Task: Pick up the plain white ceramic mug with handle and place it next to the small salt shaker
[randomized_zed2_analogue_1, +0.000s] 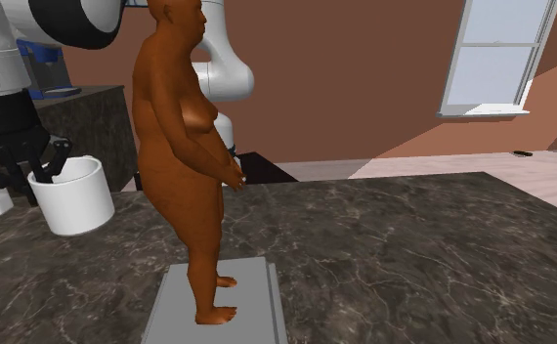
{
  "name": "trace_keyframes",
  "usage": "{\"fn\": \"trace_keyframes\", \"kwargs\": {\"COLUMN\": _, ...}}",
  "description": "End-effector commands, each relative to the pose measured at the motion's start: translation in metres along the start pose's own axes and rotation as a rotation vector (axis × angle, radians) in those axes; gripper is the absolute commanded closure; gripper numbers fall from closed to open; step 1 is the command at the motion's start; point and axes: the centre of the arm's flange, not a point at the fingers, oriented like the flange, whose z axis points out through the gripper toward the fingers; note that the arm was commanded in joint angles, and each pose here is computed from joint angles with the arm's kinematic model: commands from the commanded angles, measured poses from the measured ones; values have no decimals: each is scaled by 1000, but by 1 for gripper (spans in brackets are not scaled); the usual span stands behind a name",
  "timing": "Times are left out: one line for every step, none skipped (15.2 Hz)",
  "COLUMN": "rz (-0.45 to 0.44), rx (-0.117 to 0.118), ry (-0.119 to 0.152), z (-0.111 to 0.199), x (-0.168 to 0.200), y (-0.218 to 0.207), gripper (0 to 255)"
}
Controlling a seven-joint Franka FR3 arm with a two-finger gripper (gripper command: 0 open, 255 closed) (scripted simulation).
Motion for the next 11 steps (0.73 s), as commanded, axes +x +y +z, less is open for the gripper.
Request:
{"fn": "trace_keyframes", "kwargs": {"rz": 0, "rx": -1, "ry": 1, "z": 2, "x": 1, "y": 0, "gripper": 255}}
{"fn": "trace_keyframes", "kwargs": {"rz": 0, "rx": -1, "ry": 1, "z": 2, "x": 1, "y": 0, "gripper": 255}}
{"fn": "trace_keyframes", "kwargs": {"rz": 0, "rx": -1, "ry": 1, "z": 2, "x": 1, "y": 0, "gripper": 255}}
{"fn": "trace_keyframes", "kwargs": {"rz": 0, "rx": -1, "ry": 1, "z": 2, "x": 1, "y": 0, "gripper": 255}}
{"fn": "trace_keyframes", "kwargs": {"rz": 0, "rx": -1, "ry": 1, "z": 2, "x": 1, "y": 0, "gripper": 255}}
{"fn": "trace_keyframes", "kwargs": {"rz": 0, "rx": -1, "ry": 1, "z": 2, "x": 1, "y": 0, "gripper": 255}}
{"fn": "trace_keyframes", "kwargs": {"rz": 0, "rx": -1, "ry": 1, "z": 2, "x": 1, "y": 0, "gripper": 255}}
{"fn": "trace_keyframes", "kwargs": {"rz": 0, "rx": -1, "ry": 1, "z": 2, "x": 1, "y": 0, "gripper": 0}}
{"fn": "trace_keyframes", "kwargs": {"rz": 0, "rx": -1, "ry": 1, "z": 2, "x": 1, "y": 0, "gripper": 0}}
{"fn": "trace_keyframes", "kwargs": {"rz": 0, "rx": -1, "ry": 1, "z": 2, "x": 1, "y": 0, "gripper": 0}}
{"fn": "trace_keyframes", "kwargs": {"rz": 0, "rx": -1, "ry": 1, "z": 2, "x": 1, "y": 0, "gripper": 0}}
